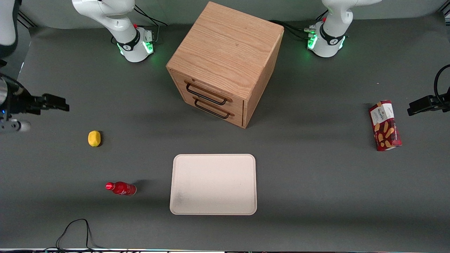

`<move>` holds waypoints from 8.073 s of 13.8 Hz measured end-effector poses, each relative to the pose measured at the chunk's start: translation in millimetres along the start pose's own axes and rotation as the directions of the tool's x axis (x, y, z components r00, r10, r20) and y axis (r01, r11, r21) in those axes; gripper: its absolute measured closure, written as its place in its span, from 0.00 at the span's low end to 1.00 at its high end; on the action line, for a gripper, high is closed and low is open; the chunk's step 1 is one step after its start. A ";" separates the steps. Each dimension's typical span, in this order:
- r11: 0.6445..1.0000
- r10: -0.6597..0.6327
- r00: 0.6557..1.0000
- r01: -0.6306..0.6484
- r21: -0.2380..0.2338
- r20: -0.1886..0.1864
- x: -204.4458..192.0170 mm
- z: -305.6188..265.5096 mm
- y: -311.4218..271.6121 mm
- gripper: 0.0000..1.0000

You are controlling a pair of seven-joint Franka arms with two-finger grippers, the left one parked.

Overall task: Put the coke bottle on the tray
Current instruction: 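Move the right gripper toward the red Coca-Cola bottle lying on the table, then lower the open right gripper around the bottle and close on it, then lift the bottle with the right gripper and carry it toward the white tray, then lower the bottle onto the tray's rim area and open the right gripper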

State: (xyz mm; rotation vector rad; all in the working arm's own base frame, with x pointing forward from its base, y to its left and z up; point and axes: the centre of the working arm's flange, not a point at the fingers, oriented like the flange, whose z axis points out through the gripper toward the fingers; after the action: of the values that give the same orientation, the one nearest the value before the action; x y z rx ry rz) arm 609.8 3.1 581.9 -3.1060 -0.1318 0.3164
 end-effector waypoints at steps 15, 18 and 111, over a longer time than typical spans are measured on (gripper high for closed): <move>0.999 -0.023 0.997 0.026 0.027 -0.075 161.7 125.5 -24.9 0.00; 0.999 -0.032 0.995 0.036 0.036 -0.092 179.0 153.1 -30.9 0.00; 0.932 0.358 0.888 -0.322 0.165 -0.289 218.7 215.8 -223.8 0.45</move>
State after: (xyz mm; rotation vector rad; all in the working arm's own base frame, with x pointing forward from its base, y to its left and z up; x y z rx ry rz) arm 761.3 246.5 332.3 -3.0002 0.4268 -0.1715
